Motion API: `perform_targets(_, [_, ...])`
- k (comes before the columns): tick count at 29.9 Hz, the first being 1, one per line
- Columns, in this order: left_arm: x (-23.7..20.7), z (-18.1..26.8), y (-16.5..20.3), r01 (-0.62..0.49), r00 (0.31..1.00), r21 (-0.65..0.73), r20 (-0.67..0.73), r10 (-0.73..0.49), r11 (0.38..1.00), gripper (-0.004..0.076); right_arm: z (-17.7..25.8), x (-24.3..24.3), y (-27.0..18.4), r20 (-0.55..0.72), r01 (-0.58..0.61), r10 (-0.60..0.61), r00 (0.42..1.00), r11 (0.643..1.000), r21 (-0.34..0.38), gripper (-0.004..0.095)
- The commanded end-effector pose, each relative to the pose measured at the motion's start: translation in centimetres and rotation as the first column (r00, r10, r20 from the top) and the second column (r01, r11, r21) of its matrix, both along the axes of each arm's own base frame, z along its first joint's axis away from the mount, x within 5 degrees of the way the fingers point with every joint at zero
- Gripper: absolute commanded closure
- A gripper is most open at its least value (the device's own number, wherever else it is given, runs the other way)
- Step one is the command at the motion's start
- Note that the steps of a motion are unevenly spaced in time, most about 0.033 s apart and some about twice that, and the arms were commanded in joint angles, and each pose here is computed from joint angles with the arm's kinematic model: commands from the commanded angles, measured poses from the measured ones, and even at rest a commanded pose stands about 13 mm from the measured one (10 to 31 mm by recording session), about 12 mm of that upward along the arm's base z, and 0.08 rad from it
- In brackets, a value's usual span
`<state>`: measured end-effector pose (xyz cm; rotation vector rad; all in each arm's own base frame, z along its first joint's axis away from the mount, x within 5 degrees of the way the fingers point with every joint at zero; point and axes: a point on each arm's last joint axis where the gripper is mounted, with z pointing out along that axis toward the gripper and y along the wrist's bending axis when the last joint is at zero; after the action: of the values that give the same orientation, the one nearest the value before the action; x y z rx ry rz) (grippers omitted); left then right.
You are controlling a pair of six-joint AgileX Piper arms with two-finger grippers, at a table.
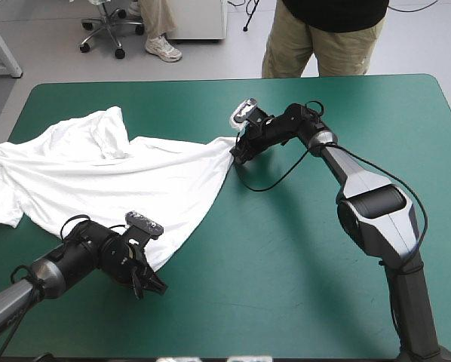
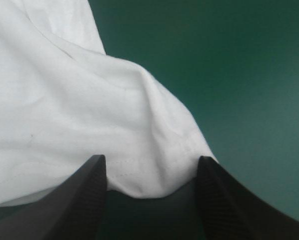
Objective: Fold the cloth
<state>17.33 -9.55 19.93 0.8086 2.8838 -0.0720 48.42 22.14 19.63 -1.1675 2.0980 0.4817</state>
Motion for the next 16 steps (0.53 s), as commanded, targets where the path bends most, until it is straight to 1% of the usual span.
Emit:
perform_targets(1, [-0.9,-1.2,-0.4,-0.064,0.991,-0.024,-0.116,0.061,0.998,0.0733,3.3,-0.3,-0.1,0.048,-0.006,0.005,0.999,1.000,0.030,0.0639])
perform_targets(2, [-0.9,-1.2,-0.4,-0.064,0.991,-0.024,-0.116,0.061,0.998,0.0733,3.3,-0.4,-0.1,0.044,-0.012,0.011,0.999,1.000,0.028,0.0728])
perform_targets(3, [-0.9,-1.2,-0.4,-0.064,0.991,-0.024,-0.116,0.061,0.998,0.0733,3.3,-0.4,-0.1,0.040,-0.015,0.014,0.999,1.000,0.027,0.0843])
perform_targets(4, [-0.9,-1.2,-0.4,-0.064,0.992,-0.025,-0.114,0.061,0.998,0.0733,3.3,-0.5,-0.2,0.040,-0.017,0.016,0.999,1.000,0.023,0.0927])
perform_targets(5, [-0.9,-1.2,-0.4,-0.064,0.992,-0.025,-0.114,0.061,0.998,0.0733,3.3,-0.4,-0.2,0.041,-0.018,0.017,0.999,1.000,0.020,0.0915])
perform_targets(10, [-0.8,-1.1,-0.5,-0.074,0.992,-0.047,-0.106,0.069,0.996,0.0733,3.3,-0.6,-0.3,0.034,-0.024,0.024,0.999,1.000,0.005,0.0919])
perform_targets(13, [-0.7,-0.7,-0.7,-0.081,0.994,-0.078,-0.075,0.075,0.994,0.0733,4.2,-1.0,-0.3,0.021,-0.033,0.032,0.999,0.999,0.007,0.0919])
perform_targets(16, [-0.9,0.1,-0.6,-0.079,0.997,-0.107,-0.028,0.076,0.991,0.0733,6.0,-1.8,-0.6,0.000,-0.037,0.037,0.999,0.999,0.018,0.0919])
